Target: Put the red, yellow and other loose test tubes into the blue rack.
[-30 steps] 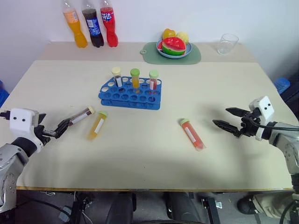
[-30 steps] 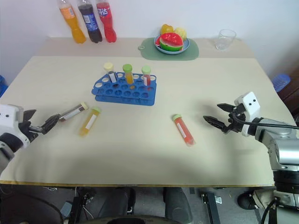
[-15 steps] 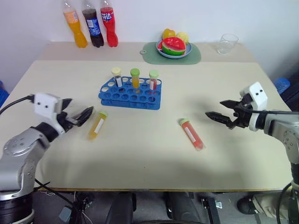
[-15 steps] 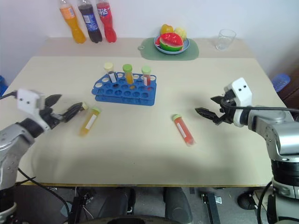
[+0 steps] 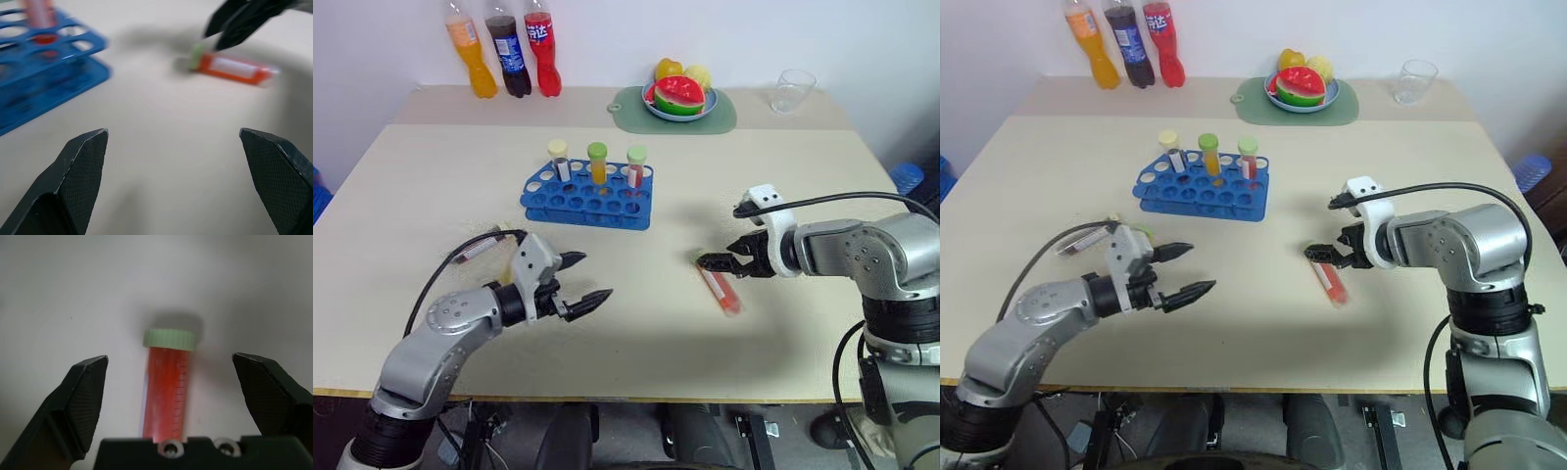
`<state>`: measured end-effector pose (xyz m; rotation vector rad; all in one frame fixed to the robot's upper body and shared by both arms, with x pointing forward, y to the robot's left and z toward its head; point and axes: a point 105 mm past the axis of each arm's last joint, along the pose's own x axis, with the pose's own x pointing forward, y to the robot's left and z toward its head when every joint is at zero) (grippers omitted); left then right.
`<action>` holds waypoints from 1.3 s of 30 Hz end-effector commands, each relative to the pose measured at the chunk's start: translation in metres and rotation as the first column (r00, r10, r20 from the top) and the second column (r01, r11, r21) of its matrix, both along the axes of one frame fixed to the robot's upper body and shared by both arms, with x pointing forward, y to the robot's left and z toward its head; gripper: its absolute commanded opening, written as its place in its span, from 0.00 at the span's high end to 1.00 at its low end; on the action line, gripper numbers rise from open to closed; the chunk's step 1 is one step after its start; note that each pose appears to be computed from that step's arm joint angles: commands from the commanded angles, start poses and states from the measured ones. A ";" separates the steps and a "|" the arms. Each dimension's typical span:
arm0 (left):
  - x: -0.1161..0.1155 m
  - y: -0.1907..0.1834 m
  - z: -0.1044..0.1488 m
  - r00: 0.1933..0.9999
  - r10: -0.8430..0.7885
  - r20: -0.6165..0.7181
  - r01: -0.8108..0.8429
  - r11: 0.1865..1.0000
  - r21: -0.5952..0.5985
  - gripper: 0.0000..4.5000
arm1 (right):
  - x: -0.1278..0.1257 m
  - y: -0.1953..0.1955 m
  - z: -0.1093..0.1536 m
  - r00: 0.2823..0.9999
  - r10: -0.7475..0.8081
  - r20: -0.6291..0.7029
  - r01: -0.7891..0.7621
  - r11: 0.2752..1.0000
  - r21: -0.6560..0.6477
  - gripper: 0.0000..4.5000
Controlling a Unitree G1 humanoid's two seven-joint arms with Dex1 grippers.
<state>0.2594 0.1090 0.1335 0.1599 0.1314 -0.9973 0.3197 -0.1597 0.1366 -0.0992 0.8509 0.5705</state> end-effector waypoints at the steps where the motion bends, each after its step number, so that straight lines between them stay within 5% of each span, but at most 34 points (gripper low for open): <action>1: -0.007 -0.006 0.007 0.998 -0.028 0.049 0.028 1.000 0.005 0.02 | 0.009 -0.008 -0.004 0.997 -0.071 -0.034 0.069 0.996 -0.059 0.00; 3: -0.008 -0.006 0.007 0.998 -0.028 0.049 0.028 1.000 0.005 0.02 | 0.012 -0.011 -0.007 0.993 -0.104 -0.054 0.099 0.992 -0.080 0.00; 5: -0.008 -0.004 0.007 0.998 -0.023 0.050 0.023 1.000 0.009 0.00 | 0.014 -0.012 -0.009 0.989 -0.122 -0.082 0.115 0.990 -0.082 0.12; 12: -0.008 0.001 0.003 0.999 -0.001 0.049 0.000 1.000 0.017 0.00 | 0.007 -0.001 -0.004 0.988 -0.055 -0.145 0.047 0.997 -0.061 0.80; 16: -0.008 0.004 0.000 0.999 0.026 0.046 -0.027 1.000 0.014 0.00 | 0.003 0.015 0.012 0.998 0.031 -0.055 -0.033 0.999 -0.032 0.82; 19: -0.005 0.009 -0.002 0.997 0.056 0.052 -0.057 0.998 0.017 0.00 | 0.006 0.033 0.034 0.972 0.140 0.189 -0.136 0.990 -0.031 0.82; 24: 0.012 0.025 0.001 0.982 0.172 0.077 -0.171 0.985 -0.022 0.00 | 0.008 0.077 0.075 0.685 0.284 0.671 -0.351 0.936 -0.038 0.82; 27: 0.031 0.041 0.010 0.944 0.315 0.097 -0.305 0.946 -0.109 0.00 | 0.017 0.099 0.090 0.550 0.138 0.823 -0.364 0.927 0.088 0.82; 34: 0.054 0.067 0.017 0.856 0.500 0.133 -0.475 0.861 -0.179 0.00 | 0.050 0.136 0.097 0.367 -0.147 0.919 -0.277 0.926 0.258 0.82; 39: 0.051 0.070 0.015 0.842 0.520 0.144 -0.497 0.851 -0.171 0.00 | 0.071 0.143 0.084 0.366 -0.225 0.903 -0.203 0.928 0.313 0.82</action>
